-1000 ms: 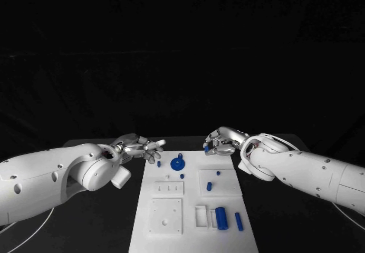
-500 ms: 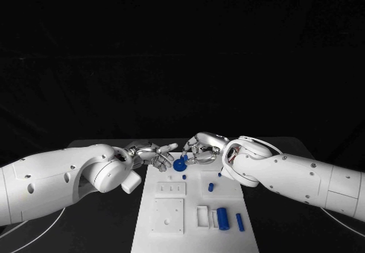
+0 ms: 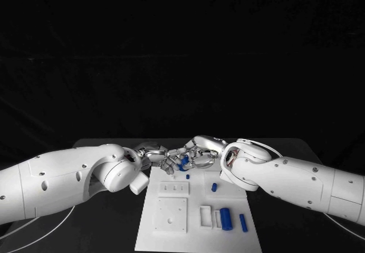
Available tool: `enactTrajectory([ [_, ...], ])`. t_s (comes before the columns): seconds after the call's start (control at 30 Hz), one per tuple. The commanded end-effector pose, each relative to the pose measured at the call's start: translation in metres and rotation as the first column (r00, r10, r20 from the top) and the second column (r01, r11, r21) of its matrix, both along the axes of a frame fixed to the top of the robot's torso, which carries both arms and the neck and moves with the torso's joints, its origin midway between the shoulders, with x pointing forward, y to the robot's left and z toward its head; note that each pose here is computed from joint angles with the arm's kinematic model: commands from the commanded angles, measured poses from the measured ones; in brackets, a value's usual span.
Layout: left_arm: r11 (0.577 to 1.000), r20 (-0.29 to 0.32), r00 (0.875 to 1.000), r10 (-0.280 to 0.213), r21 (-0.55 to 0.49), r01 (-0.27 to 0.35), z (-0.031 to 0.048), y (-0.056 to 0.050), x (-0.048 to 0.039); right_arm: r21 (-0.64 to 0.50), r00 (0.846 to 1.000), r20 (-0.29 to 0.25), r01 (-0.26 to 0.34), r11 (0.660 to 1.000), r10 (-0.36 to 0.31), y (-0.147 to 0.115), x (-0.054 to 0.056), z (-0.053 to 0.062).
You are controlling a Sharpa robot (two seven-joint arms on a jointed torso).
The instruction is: Assemble the parts on the task board
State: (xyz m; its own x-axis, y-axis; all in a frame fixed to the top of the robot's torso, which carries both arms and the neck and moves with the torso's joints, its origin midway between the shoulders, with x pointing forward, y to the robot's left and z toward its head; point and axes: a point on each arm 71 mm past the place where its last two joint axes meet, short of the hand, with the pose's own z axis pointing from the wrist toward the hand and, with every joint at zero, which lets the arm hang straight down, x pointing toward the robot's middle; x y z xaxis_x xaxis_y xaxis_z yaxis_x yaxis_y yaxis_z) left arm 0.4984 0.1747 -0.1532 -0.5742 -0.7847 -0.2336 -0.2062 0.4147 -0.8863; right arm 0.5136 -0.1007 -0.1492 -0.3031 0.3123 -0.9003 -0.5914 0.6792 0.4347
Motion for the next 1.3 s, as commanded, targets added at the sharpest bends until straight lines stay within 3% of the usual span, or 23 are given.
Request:
enactTrajectory([
  [0.03, 1.0, 0.005, 1.0, -0.018, 0.019, 0.018, -0.0007, -0.0022, -0.0008, -0.009, 1.0, 0.004, -0.003, 1.0, 0.003, 0.0019, -0.001, -0.0001],
  [1.3, 0.998, -0.025, 0.999, -0.026, 0.049, 0.027, -0.0055, -0.0008, -0.0019, -0.006, 1.0, 0.001, -0.01, 1.0, 0.01, 0.002, -0.0045, 0.0],
])
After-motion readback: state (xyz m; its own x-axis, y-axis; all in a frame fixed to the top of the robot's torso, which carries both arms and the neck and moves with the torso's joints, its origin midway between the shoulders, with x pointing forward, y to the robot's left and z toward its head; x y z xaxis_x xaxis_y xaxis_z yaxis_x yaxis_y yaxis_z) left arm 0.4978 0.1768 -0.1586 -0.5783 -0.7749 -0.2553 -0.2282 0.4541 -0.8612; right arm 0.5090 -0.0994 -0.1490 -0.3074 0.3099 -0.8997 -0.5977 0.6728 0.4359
